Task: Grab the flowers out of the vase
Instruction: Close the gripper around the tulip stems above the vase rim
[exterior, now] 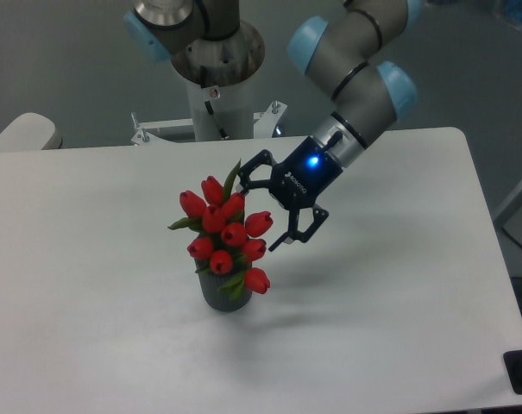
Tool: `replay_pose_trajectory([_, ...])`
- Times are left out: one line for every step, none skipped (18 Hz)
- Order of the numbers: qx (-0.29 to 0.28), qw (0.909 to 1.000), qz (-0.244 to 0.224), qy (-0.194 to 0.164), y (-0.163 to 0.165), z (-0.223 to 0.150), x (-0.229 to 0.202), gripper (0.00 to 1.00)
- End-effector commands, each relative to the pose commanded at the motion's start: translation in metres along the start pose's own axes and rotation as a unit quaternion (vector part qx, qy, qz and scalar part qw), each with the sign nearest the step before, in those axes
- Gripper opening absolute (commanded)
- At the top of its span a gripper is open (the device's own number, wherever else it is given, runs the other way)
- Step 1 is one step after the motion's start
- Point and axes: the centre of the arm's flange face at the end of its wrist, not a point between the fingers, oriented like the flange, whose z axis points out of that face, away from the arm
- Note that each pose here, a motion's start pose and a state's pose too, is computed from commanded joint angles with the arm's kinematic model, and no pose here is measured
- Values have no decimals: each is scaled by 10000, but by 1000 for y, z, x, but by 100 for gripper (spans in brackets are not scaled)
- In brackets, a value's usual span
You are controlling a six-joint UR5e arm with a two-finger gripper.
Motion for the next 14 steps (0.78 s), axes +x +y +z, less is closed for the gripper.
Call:
replay_pose_trajectory([4, 10000, 47, -10, -1, 1, 0, 100])
replay_pose_trajectory([-2, 10000, 81, 28, 0, 7, 2, 100])
replay_pose_trajectory([-7, 9999, 90, 66, -1, 11, 4, 100])
replay_pose_trajectory([-6, 9999, 137, 94, -2, 16, 5, 100])
replay_pose_trajectory([-15, 9996, 245, 107, -6, 21, 7, 100])
replay_pose_trajectory([-13, 9995, 295, 113, -7, 25, 8, 100])
replay_pose_trajectory([-17, 9994, 336, 128, -6, 29, 9, 100])
replay_pose_trajectory([-3, 9993, 346, 131, -4, 31, 9, 100])
replay_pose_trajectory([-2, 9993, 346, 131, -3, 32, 9, 100])
replay_pose_trajectory([5, 9993, 339, 134, -2, 32, 8, 100])
replay_pose_trajectory([26, 9992, 380, 135, -3, 34, 8, 100])
replay_pose_trajectory([37, 9990, 426, 160, -3, 39, 8, 100])
replay_pose_trajectory([37, 9988, 471, 148, -1, 41, 8, 100])
replay_pose_trajectory([37, 9987, 485, 142, 1, 42, 9, 100])
